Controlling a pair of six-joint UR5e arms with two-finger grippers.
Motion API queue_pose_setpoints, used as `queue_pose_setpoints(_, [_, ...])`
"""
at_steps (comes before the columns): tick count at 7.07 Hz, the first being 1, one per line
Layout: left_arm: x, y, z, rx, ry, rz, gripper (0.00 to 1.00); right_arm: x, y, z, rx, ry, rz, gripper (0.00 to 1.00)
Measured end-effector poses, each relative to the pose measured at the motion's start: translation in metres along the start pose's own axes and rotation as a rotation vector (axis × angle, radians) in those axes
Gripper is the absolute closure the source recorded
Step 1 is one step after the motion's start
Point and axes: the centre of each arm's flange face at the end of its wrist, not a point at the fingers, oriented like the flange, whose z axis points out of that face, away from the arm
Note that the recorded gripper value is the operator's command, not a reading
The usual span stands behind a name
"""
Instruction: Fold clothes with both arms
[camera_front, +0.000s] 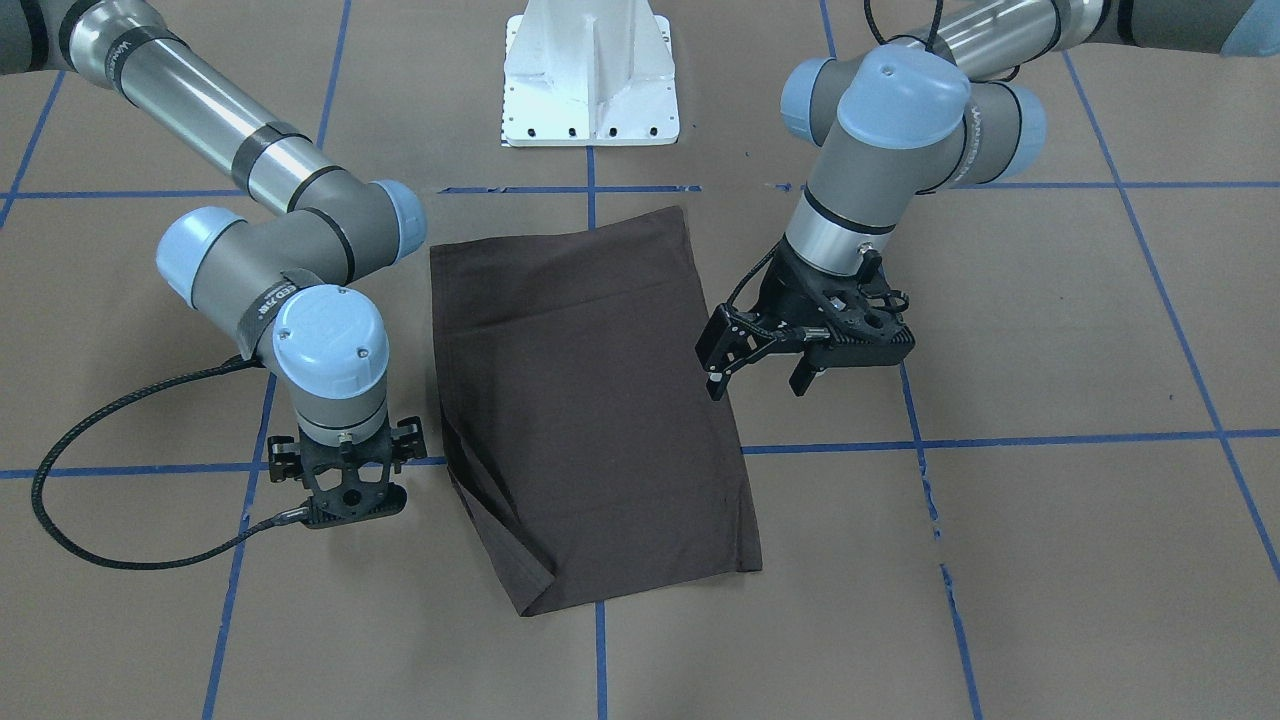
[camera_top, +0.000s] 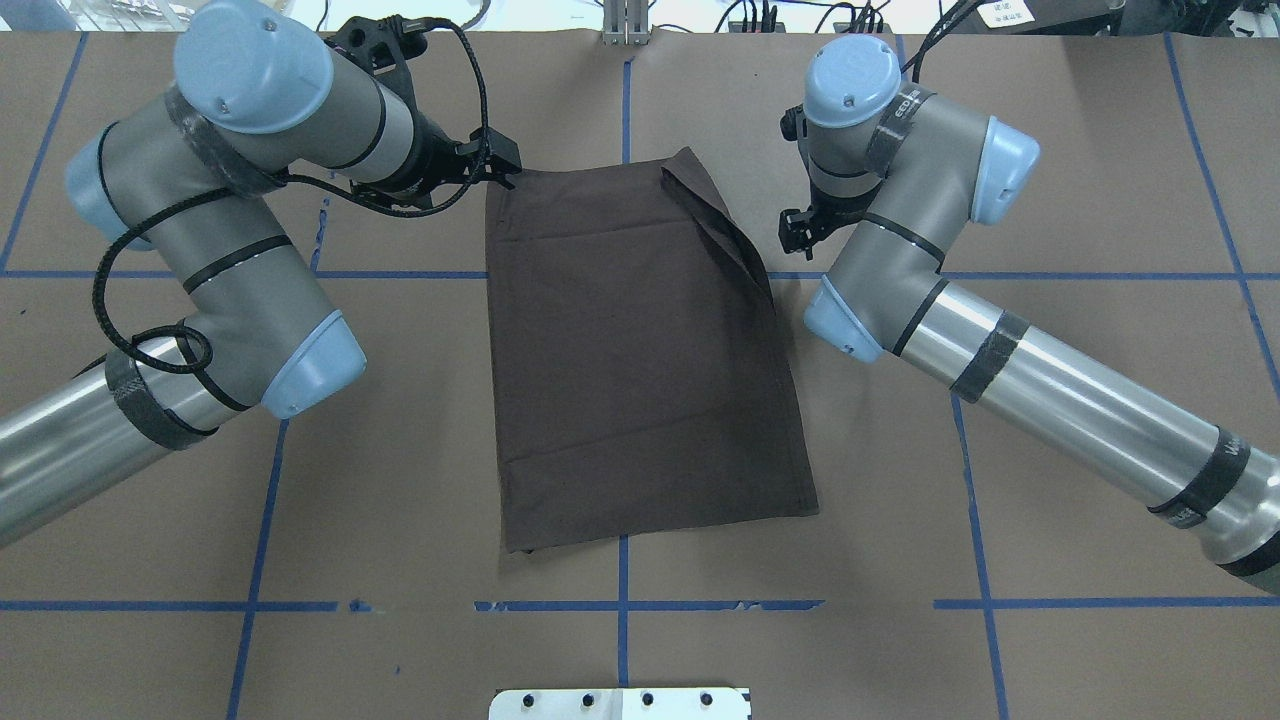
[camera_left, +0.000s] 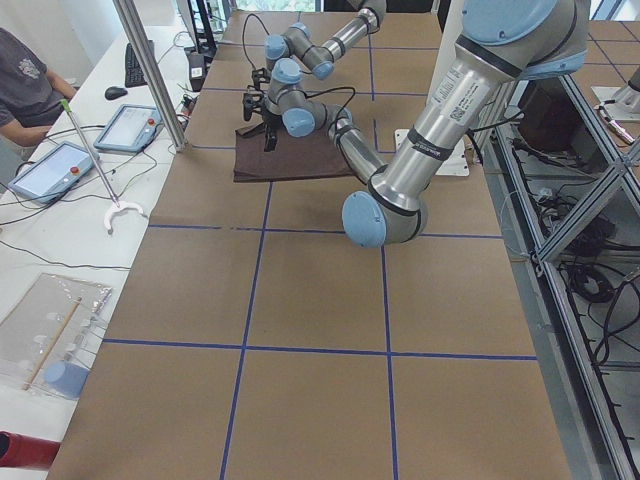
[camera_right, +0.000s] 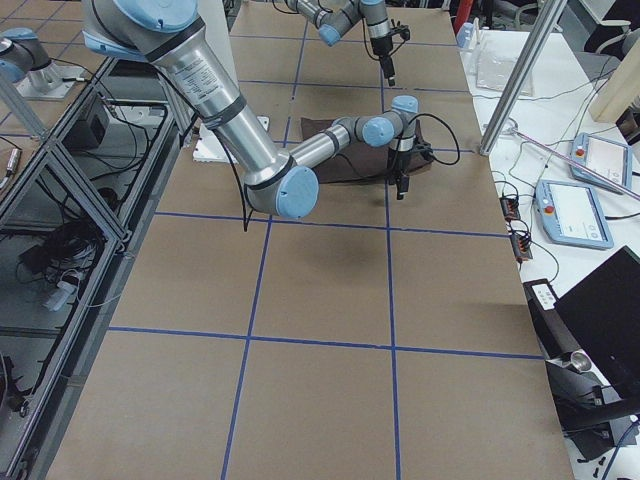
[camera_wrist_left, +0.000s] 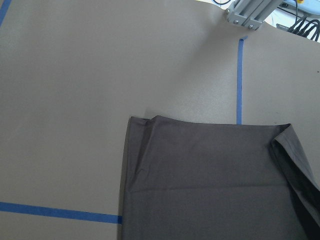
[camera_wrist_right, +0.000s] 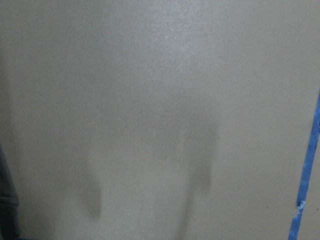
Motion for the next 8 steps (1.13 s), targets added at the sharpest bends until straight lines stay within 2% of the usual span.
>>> queue_pose_setpoints(1, [0.003,0.003,-0.009,-0.001,0.017,0.007,0.00,0.003,-0.007,-0.008,0.006,-0.014,-0.005,0.00])
queue_pose_setpoints(4, [0.001,0.013,-0.059,0.004,0.088,0.036,0.00,-0.026,-0.027,-0.027,0.036,-0.117,-0.027,0.00])
queue_pose_setpoints(6, [-0.016,0.012,-0.086,0.023,0.106,0.065,0.00,-0.050,-0.021,-0.026,0.023,-0.157,-0.038,0.00])
queue_pose_setpoints(8, [-0.021,0.009,-0.093,0.031,0.107,0.076,0.00,-0.078,-0.018,-0.027,0.008,-0.181,-0.045,0.00])
